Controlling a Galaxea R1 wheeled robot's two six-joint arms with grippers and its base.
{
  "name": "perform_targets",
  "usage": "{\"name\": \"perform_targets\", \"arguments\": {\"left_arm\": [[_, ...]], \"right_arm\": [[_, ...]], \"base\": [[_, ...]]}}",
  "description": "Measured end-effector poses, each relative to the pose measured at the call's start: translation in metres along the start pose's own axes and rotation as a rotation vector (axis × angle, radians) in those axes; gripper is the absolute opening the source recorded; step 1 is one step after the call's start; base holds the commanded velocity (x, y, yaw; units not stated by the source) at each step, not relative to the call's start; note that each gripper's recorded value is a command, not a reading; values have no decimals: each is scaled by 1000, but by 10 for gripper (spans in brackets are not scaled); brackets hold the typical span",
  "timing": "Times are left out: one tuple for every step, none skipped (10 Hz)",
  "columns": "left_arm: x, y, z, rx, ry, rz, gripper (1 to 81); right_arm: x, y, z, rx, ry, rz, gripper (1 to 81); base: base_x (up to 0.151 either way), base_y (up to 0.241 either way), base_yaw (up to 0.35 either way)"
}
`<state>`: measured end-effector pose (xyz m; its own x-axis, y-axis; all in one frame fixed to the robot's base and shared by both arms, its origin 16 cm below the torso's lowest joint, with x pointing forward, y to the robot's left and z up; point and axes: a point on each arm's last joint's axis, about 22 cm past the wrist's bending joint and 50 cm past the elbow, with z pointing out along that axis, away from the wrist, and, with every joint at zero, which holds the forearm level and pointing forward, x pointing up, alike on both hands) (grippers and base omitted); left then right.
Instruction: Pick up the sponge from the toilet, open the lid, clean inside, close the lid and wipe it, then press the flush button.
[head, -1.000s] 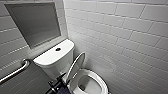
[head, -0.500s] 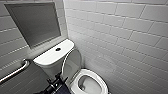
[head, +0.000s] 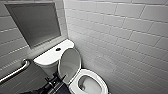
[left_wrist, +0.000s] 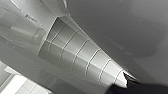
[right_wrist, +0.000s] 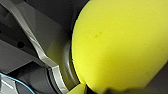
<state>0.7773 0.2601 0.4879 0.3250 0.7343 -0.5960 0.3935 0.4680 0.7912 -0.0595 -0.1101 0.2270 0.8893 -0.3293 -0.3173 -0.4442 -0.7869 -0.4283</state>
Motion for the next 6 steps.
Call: {"name": "perform_targets", "arguments": {"left_arm": [[2,1,-1,2,-5,2,811],[2,1,-1,3,-9,4,811],[2,0,-3,4,-11,5,811],[1,-1,-6,-3,-18,8,811],[1,-1,-9,-15,-24,13,811],[5,-1,-20,-24,-32,34,811]], "right_arm": [[0,0,0,0,0,0,10],[0,0,0,0,0,0,10],[0,0,0,1,1,0,10],[-1,-1,1,1,0,0,10],[0,-1,1,1,1,0,10],[-2,0,0,0,3,2,10]], "base": [[0,0,0],[0,0,0],[0,0,0],[0,0,0],[0,0,0],[0,0,0]]}}
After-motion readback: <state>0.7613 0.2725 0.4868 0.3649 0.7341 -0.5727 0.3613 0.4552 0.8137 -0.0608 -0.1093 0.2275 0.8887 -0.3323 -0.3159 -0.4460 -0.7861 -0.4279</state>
